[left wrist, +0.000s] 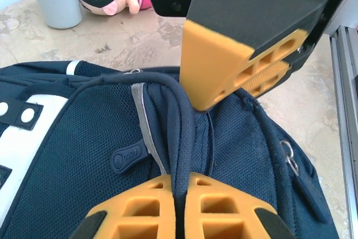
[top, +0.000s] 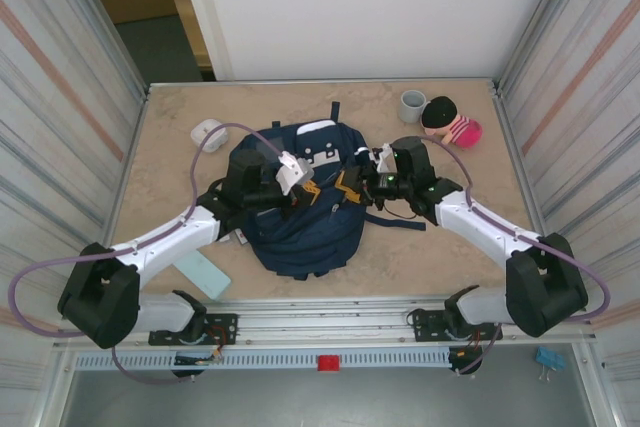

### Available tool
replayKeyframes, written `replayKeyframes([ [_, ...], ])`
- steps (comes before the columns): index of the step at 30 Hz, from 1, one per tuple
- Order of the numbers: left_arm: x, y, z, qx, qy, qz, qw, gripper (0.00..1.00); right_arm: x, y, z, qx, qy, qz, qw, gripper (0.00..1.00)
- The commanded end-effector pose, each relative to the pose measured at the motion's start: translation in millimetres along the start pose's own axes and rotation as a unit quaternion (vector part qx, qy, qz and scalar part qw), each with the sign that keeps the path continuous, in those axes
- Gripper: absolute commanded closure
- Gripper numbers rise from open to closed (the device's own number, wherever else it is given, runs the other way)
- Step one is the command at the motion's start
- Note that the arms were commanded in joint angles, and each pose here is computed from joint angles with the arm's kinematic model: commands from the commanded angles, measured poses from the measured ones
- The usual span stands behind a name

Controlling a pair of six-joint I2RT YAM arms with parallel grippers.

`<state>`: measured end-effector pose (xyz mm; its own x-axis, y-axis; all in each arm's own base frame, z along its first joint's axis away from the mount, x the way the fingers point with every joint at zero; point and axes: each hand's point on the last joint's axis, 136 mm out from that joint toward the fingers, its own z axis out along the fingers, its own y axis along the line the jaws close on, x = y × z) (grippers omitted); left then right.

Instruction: Pack the student bag

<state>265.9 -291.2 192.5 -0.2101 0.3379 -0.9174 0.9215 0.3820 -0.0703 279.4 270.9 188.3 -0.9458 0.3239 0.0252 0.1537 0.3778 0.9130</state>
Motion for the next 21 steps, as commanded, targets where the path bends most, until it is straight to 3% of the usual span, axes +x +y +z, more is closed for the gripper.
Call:
replayKeyframes([
  [1,-46,0,-14,-0.015,-0.045,0.016,0.999,0.96,-7,4,1,-0.014,-0.030,0.012,0.999,0.91],
  [4,-45,8,-30,-0.067,-0.030,-0.063,0.995,0.88,-6,6,-3,-0.008,-0.049,0.001,0.999,0.95],
  [11,-46,-12,-70,-0.131,-0.032,-0.185,0.973,0.52,-1,13,-3,0.001,-0.074,-0.022,0.997,0.98],
  [16,-27,-35,-76,-0.154,-0.003,-0.274,0.949,0.49,5,15,0,0.008,-0.078,-0.033,0.996,0.98],
  [21,-8,-69,-63,-0.148,0.049,-0.302,0.941,0.50,6,24,-3,0.001,-0.091,-0.047,0.995,0.98],
])
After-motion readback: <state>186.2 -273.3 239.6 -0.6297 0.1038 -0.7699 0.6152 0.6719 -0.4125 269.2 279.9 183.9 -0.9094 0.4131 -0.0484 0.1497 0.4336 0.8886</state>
